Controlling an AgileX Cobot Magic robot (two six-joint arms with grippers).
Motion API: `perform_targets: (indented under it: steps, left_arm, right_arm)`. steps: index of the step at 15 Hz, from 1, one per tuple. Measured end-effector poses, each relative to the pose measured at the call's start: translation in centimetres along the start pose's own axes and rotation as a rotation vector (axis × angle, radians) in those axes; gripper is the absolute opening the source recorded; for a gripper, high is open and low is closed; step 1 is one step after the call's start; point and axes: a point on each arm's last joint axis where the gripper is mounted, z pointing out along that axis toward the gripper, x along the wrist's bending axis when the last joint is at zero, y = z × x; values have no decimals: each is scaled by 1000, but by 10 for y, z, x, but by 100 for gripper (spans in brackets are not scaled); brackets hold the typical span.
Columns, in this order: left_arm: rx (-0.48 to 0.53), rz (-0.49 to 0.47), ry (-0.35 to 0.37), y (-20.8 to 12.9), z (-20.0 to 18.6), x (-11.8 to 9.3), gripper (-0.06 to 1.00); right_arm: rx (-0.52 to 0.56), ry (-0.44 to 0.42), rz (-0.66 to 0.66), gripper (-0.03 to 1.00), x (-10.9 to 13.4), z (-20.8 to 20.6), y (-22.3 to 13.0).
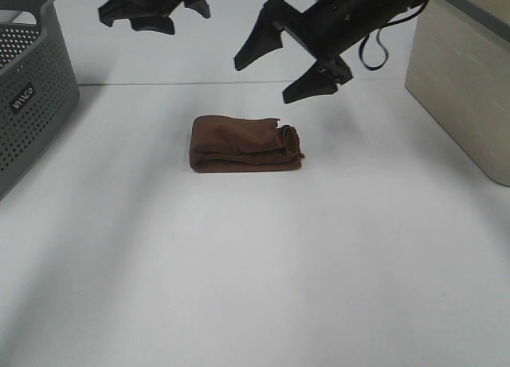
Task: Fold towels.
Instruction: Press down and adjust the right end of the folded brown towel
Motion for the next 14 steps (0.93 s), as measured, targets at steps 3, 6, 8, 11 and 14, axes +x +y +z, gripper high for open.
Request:
perform_targets:
  steps: [3,6,8,11,14]
  left_arm:
    - [50,-36,68,10,-7,30,58]
    - [68,-43,93,12,-9,40,59]
    - [70,-43,93,12,-9,40,59]
    - [73,-43,94,12,-9,40,59]
    - [75,-40,95,12,-9,40,59]
  right_arm:
    - [-27,173,45,94,2,38,-1]
    - [-16,268,115,93,-19,70,-8]
    - [3,261,142,93,-33,84,-13]
    - [17,208,148,93,-49,97,-19]
    - [2,182,141,93,-51,98,-18]
